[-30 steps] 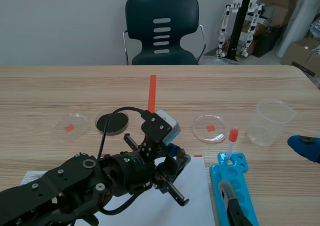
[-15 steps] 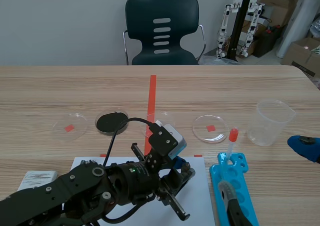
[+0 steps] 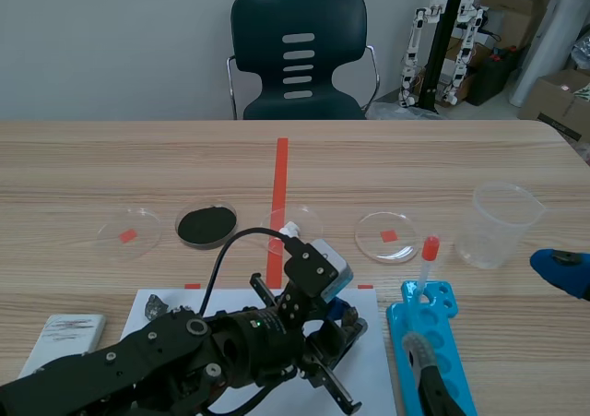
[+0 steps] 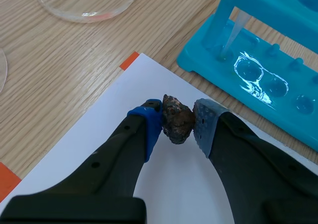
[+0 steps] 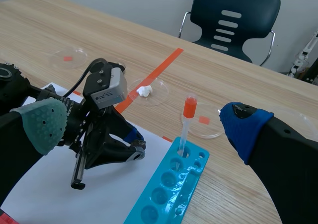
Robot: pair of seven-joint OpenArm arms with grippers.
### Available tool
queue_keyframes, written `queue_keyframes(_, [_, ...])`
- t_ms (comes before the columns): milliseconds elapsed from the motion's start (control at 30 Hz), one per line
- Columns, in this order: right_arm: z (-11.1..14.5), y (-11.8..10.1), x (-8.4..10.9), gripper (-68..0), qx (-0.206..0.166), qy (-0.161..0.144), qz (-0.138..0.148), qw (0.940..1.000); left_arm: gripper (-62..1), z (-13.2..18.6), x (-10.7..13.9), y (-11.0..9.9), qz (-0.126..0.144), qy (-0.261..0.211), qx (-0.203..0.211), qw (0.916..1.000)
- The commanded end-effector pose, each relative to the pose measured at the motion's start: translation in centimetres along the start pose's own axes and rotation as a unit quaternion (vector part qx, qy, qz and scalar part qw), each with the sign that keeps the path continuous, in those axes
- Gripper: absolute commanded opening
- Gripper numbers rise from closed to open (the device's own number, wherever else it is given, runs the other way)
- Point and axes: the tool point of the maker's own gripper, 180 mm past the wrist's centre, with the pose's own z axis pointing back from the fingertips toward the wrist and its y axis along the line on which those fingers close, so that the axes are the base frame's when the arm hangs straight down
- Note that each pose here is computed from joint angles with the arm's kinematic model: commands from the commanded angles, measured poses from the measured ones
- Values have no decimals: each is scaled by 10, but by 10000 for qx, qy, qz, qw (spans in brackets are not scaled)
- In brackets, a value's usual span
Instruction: Put the right mineral back
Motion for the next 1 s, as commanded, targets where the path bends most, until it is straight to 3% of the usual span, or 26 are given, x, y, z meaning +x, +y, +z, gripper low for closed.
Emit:
queue_keyframes(0, [-1, -1, 6, -20, 19, -119, -11, 9999, -517, -3, 12, 1, 1, -177, -20, 9998])
queue_keyframes(300, [-1, -1, 6, -20, 19, -119, -11, 9999, -498, -3, 11, 7, -13, -157, 133, 9998])
queue_keyframes(467, [-1, -1, 6, -20, 19, -119, -11, 9999, -297, -3, 10, 7, -12, -151, 133, 9998])
queue_keyframes(600, [-1, -1, 6, -20, 19, -119, -11, 9999, -208, -3, 10, 7, 8, -156, 136, 9998])
queue_keyframes(733, [-1, -1, 6, -20, 19, -119, -11, 9999, -59, -3, 10, 7, 6, -155, 136, 9998])
queue_keyframes(800, [-1, -1, 6, -20, 19, -119, -11, 9999, -23, -3, 10, 7, 6, -155, 136, 9998])
queue_keyframes(967, [-1, -1, 6, -20, 19, -119, -11, 9999, -21, -3, 10, 7, 7, -155, 134, 9998])
